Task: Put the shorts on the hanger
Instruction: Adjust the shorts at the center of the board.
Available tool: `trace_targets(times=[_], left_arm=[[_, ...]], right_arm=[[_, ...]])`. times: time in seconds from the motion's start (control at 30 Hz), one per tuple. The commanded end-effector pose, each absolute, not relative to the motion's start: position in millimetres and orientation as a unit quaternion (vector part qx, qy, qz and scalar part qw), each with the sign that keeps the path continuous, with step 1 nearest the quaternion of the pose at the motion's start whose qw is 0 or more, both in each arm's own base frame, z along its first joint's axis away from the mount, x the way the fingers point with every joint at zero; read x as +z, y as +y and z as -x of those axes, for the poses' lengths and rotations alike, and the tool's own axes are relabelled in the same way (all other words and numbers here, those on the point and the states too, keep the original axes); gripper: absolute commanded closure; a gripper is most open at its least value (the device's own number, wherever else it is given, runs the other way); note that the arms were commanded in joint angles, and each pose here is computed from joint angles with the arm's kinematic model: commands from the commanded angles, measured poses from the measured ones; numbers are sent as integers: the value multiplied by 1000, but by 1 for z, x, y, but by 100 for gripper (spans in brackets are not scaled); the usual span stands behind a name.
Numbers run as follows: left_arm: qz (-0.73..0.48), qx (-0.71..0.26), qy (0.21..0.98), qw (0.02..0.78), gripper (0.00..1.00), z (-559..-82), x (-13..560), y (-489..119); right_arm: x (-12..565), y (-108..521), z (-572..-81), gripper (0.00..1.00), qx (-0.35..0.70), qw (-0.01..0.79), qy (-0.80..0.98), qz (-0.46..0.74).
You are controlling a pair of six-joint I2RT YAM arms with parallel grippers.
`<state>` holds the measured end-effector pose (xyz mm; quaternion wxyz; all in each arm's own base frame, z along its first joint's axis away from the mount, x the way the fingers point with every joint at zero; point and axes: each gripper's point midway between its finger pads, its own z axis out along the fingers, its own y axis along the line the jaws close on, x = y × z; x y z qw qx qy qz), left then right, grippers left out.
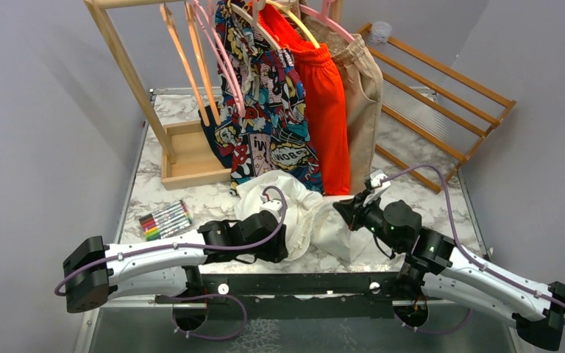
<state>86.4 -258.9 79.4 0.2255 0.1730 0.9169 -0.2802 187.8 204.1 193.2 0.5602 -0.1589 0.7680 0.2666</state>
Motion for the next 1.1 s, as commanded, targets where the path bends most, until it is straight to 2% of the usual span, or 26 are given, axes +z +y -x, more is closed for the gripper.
trace_targets(times=[0.0, 0.13, 0.43, 0.6, 0.7, 0.77, 0.9, 0.97, 1.07], left_arm=[[-170, -294, 911, 232, 68, -87, 80, -264], [-166, -273, 911, 262, 99, -98, 85, -255], [-122, -148, 860, 473, 100, -190, 183, -210], [-111, -80, 856, 499, 100, -238, 186, -183], [-85, -73, 861, 496, 100, -254, 177, -169], [-69, -76, 859, 501, 100, -259, 177, -163], [-64, -83, 852, 514, 100, -258, 179, -158], [-68, -88, 850, 516, 100, -256, 178, -158], [-68, -97, 848, 517, 100, -254, 178, -159]], right_arm=[[202, 207, -185, 99, 286, 569, 755, 156], [208, 215, -177, 99, 314, 568, 739, 179], [226, 264, -133, 99, 430, 531, 658, 318], [207, 288, -104, 96, 478, 455, 641, 391], [184, 295, -92, 80, 491, 393, 663, 406], [172, 296, -92, 62, 487, 368, 685, 397], [163, 286, -110, 35, 451, 383, 732, 338], [169, 276, -129, 29, 425, 413, 756, 278], [176, 270, -145, 29, 403, 424, 780, 222]])
